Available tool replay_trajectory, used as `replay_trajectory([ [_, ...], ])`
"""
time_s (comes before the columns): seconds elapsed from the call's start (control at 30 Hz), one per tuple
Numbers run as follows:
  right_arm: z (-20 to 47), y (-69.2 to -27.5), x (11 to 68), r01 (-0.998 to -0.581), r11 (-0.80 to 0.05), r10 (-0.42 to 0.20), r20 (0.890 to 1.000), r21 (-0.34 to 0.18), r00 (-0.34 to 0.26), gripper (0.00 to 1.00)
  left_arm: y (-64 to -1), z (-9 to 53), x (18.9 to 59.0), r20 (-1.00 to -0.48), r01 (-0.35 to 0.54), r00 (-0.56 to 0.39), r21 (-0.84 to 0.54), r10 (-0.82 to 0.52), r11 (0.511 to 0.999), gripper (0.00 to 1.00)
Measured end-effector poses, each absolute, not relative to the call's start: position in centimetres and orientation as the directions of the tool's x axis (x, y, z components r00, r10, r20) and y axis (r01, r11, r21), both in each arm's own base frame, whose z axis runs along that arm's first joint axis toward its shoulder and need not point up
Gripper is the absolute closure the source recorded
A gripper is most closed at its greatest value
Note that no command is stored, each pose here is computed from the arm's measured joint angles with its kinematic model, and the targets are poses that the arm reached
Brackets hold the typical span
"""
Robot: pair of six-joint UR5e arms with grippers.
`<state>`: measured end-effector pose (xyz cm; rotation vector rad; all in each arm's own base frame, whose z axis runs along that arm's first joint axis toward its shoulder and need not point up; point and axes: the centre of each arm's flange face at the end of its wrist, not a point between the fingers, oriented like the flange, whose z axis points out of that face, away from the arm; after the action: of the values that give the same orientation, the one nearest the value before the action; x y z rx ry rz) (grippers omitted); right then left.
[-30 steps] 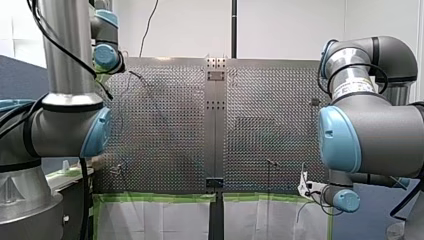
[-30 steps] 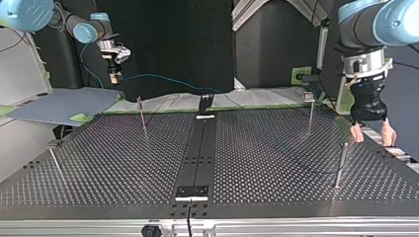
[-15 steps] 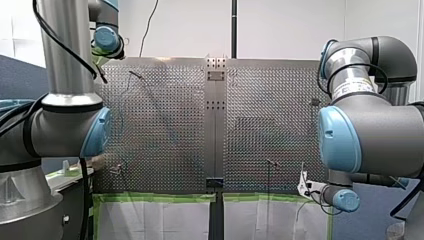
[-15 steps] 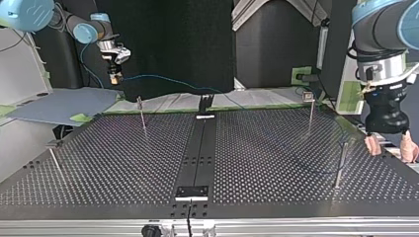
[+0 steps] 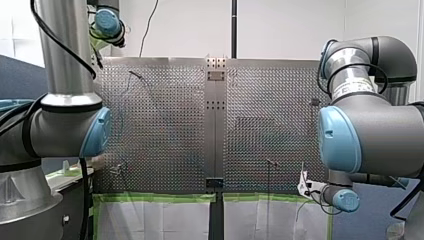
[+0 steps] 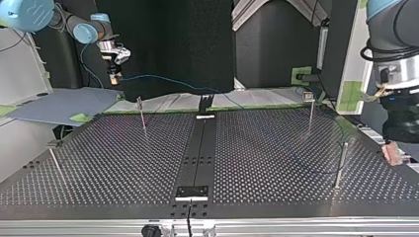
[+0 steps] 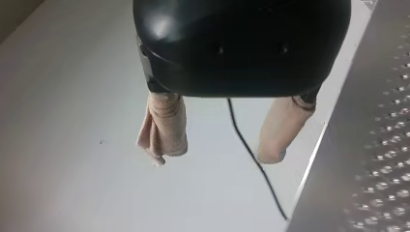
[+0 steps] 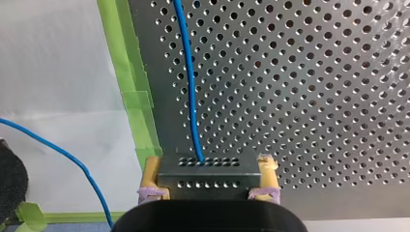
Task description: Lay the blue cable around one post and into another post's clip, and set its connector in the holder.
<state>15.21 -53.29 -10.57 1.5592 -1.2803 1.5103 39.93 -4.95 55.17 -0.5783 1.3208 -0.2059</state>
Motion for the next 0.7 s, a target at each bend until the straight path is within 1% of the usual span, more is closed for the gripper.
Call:
replay_trajectory([
  [0.1,-10.6,-53.3,15.2,-0.919,-0.345,-0.221,0.968,-0.193,-0.120,1.00,-4.9,55.6,39.4,-0.868,-0.216,0.247,-0.483,-0.431,0.849,0.00],
  [0.27,-10.6,-53.3,15.3,-0.918,-0.346,-0.221,0.968,-0.194,-0.121,1.00,-5.0,54.3,39.0,-0.898,-0.282,0.191,-0.437,-0.397,0.854,0.00],
  [0.53,-10.5,-53.5,15.4,-0.917,-0.348,-0.221,0.968,-0.193,-0.121,1.00,-5.3,53.0,38.1,-0.934,-0.342,0.097,-0.356,-0.344,0.870,0.00],
  [0.7,-10.5,-53.5,15.4,-0.917,-0.349,-0.220,0.968,-0.193,-0.120,1.00,-5.7,52.5,37.6,-0.951,-0.359,0.032,-0.298,-0.308,0.884,0.00],
])
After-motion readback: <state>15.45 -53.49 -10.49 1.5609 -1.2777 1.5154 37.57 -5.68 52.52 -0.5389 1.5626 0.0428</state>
